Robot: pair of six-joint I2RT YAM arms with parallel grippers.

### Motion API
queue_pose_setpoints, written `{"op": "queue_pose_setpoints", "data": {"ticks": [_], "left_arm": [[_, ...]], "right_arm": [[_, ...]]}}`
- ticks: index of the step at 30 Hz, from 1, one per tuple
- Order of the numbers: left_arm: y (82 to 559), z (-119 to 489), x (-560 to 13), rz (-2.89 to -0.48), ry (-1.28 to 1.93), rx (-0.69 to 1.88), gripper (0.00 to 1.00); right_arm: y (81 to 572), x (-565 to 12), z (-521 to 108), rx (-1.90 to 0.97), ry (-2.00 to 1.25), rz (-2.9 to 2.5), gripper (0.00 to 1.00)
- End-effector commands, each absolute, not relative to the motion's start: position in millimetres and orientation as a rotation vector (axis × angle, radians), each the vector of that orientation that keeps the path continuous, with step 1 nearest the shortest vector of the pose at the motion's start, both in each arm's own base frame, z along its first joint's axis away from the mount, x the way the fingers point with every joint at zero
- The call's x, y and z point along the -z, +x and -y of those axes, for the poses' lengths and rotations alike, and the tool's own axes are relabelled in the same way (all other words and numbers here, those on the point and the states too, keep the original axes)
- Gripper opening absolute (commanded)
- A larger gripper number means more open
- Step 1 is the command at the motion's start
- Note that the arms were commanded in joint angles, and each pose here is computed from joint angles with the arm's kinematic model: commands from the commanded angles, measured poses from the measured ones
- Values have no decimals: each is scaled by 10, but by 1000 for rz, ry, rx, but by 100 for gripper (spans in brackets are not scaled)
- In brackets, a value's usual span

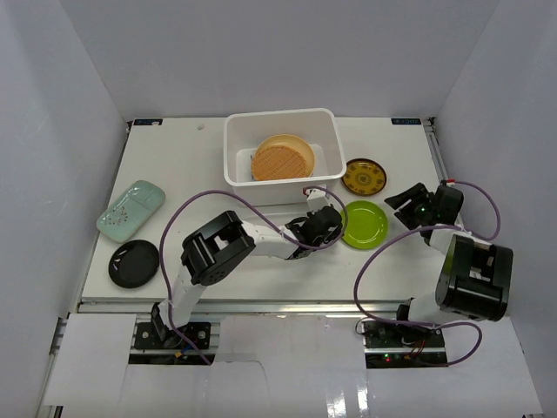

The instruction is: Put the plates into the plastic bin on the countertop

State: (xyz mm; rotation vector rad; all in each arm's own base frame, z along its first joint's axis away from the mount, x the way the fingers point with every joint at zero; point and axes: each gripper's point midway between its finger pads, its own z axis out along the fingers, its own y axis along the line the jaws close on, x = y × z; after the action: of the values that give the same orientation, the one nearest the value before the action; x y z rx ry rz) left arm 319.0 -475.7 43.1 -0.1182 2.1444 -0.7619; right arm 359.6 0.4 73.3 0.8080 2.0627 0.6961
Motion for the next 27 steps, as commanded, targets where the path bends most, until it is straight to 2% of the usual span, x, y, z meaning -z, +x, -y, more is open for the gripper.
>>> {"op": "queue_pose_setpoints", "data": {"ticks": [1,5,9,17,19,23,24,25,27], "left_arm": [[3006,4342,-190,-2236,-38,584,0],[2839,4193,-547,-2196,22,647,0],[2745,3916,-1430,-2024,22,743,0],[2802,3404,-3075,-1701,-42,799,0],[2880,3279,-3243,-1681,-44,762,0],[3329,2961,-3371,-1706,-131,764,0],[3543,2807,-3468,-1693,-158,782,0],[3664,2765,-3274,-1767,-170,752,0],[3911,2626,-3329,-1781,-190,718,0]], "right_arm": [[3909,-848,120,-661,760,-2024,67],[4082,-710,67,-709,767,-2058,66],[4277,-618,-22,-713,762,-2089,64],[4595,-294,-234,-755,861,-2115,48],[4630,-220,-273,-789,887,-2111,45],[4736,-248,-291,-833,924,-2052,21],[4710,-255,-260,-809,934,-2043,12],[4690,-281,-243,-796,936,-2035,9],[4605,-393,-185,-755,927,-2008,8]]}}
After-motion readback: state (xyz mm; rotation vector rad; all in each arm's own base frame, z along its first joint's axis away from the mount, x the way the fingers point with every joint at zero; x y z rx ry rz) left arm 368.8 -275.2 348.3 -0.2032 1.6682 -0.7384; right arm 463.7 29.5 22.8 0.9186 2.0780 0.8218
